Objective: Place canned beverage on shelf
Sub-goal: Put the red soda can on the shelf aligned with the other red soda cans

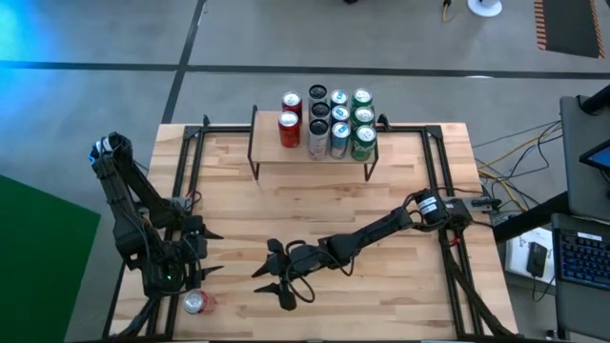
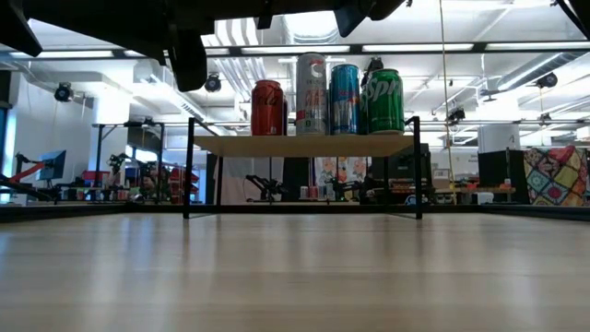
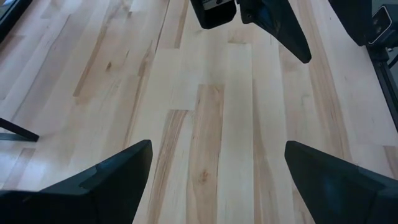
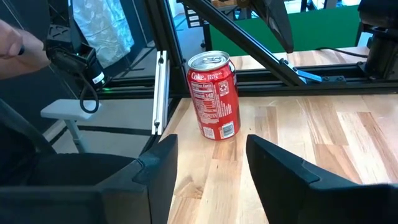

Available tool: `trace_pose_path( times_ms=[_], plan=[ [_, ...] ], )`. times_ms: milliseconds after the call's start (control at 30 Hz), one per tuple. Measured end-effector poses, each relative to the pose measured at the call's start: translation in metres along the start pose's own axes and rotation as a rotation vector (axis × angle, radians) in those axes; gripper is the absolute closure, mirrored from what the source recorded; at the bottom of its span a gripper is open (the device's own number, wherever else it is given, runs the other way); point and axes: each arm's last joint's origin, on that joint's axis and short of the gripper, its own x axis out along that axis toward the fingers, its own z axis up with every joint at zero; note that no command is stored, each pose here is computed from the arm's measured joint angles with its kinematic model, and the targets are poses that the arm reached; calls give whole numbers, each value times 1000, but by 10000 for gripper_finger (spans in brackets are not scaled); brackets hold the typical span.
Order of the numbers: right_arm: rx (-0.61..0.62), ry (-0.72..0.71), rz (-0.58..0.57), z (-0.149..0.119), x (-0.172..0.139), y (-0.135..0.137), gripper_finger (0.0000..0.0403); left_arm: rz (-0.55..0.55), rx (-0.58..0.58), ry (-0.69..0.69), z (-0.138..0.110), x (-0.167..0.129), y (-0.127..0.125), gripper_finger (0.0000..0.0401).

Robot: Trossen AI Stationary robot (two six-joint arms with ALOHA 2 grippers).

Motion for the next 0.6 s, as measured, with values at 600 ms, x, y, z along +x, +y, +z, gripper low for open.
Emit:
trace_pose_path(
  times_ms=[600],
  plan=[
    [-3,-19,42,2,0,3,211,0,-8,0,0,0,0,49]
  ],
)
